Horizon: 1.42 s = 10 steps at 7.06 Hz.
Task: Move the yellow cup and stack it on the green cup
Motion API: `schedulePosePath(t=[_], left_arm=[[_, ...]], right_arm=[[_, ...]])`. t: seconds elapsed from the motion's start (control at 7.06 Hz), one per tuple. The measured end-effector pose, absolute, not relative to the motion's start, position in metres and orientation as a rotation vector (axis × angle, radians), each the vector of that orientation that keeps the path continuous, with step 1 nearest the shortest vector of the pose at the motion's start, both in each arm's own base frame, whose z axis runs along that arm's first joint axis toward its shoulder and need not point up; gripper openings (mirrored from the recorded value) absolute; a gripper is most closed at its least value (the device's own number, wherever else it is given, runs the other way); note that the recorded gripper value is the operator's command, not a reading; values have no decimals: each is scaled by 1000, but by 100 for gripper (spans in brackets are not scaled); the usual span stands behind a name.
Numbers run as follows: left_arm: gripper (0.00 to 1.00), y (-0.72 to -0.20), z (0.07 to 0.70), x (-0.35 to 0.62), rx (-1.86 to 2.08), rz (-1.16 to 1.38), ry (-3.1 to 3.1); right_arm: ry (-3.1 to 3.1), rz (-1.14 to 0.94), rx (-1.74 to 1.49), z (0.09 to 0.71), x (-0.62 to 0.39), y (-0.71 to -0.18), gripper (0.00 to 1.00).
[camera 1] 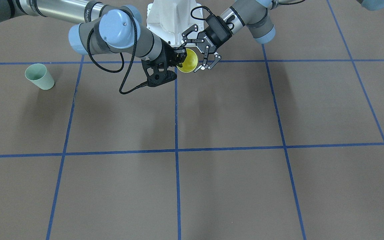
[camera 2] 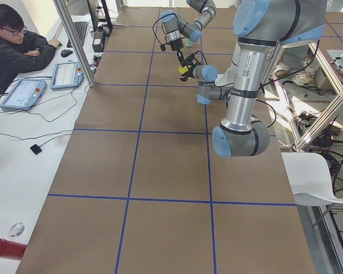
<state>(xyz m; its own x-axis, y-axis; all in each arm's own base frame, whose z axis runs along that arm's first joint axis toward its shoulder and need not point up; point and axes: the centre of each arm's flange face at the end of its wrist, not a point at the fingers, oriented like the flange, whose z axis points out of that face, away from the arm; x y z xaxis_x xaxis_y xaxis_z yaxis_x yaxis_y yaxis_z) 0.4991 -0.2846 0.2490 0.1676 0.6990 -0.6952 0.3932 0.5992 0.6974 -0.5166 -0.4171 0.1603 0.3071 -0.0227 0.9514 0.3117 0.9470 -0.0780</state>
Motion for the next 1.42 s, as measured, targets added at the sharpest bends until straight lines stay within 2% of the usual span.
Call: schedulePosePath(t=[0.42,0.85,1.13,1.42], left_arm=[[100,-286,249,495,989,274,1448],[100,-292,248,483,1003,254,1444],[100,-313,256,471,1031,194,1381],[100,-363,283,440,1028,109,1218]], right_arm=[[-1229,-155,-231,178,-487,-449,0],[-1154,-46,-39,223,-443,-496,0],[-1087,10,152,244,-396,-521,0],[-1029,-24,312,264,-325,-538,0]])
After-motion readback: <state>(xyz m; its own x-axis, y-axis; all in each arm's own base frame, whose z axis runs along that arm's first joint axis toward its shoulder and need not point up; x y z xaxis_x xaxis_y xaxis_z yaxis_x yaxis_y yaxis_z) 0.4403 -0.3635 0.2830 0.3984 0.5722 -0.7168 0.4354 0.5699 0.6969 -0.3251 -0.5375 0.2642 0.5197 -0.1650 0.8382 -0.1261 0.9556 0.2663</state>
